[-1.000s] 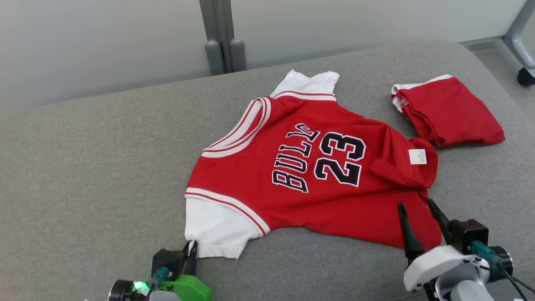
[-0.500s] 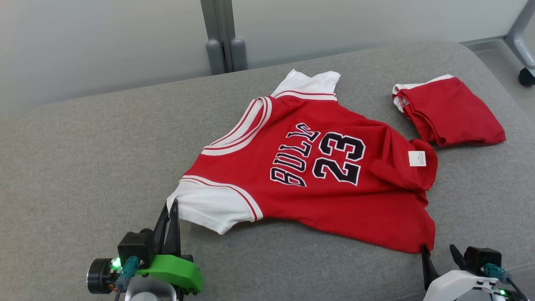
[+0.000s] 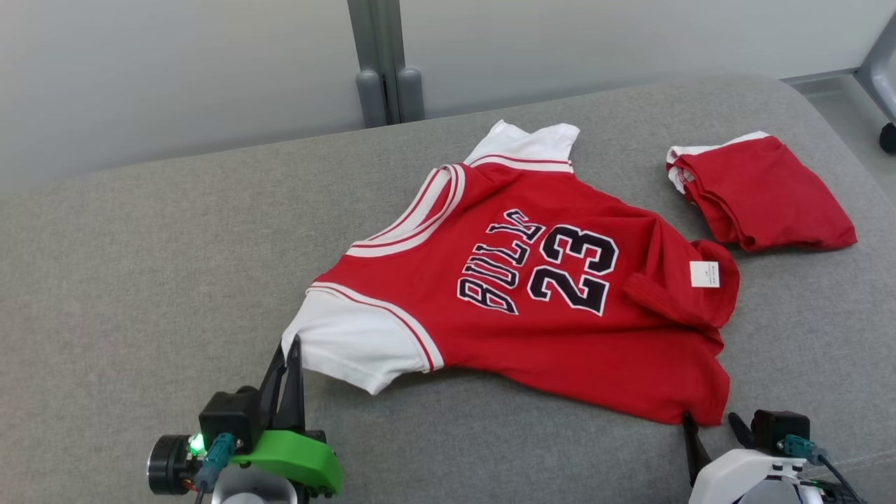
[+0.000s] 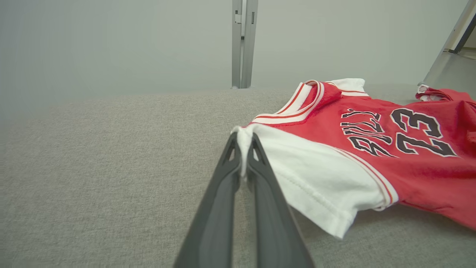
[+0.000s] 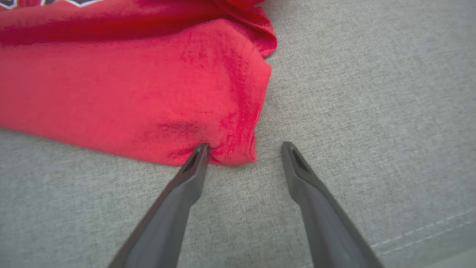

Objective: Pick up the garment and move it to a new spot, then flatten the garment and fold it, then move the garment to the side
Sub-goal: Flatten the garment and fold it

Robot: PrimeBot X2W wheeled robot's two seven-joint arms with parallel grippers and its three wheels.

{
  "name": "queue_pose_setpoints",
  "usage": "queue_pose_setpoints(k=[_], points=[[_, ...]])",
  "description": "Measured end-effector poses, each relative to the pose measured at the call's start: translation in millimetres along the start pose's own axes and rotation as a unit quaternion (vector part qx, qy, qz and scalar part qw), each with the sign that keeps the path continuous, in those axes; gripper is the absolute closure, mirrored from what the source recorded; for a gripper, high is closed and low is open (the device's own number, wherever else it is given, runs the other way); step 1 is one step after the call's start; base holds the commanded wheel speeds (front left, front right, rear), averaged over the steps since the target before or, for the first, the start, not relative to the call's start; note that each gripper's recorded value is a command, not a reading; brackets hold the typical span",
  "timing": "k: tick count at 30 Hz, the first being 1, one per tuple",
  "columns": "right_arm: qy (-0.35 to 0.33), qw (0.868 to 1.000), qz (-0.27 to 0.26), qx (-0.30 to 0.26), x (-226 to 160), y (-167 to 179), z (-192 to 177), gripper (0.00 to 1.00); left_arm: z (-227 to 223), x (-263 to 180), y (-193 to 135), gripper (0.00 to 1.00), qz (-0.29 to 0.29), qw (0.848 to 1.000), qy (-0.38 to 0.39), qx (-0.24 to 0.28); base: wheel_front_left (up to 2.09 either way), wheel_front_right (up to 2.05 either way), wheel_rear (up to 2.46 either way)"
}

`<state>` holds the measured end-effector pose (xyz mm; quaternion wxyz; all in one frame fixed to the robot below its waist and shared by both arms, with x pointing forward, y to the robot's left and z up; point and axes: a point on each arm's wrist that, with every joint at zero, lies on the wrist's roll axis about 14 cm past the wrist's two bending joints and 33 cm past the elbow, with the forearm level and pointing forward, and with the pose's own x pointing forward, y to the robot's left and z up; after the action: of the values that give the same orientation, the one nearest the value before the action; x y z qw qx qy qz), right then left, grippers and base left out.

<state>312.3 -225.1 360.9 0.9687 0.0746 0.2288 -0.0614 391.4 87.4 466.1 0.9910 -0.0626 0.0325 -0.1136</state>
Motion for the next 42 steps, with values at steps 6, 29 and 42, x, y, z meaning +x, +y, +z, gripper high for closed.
queue_pose_setpoints(k=[6,29,42], points=[[-0.011,0.999,0.036,-0.023,7,22,7,1.0,-2,-4,6,1.0,0.006,1.0,0.003,0.003,0.0,0.0,0.0],[-0.365,0.904,0.22,-0.032,-59,115,304,1.0,237,31,14,1.0,-0.056,0.935,-0.291,-0.194,0.0,0.0,0.0],[-0.416,0.879,0.233,-0.025,-104,121,378,1.0,337,-6,12,1.0,-0.077,0.887,-0.388,-0.239,0.0,0.0,0.0]])
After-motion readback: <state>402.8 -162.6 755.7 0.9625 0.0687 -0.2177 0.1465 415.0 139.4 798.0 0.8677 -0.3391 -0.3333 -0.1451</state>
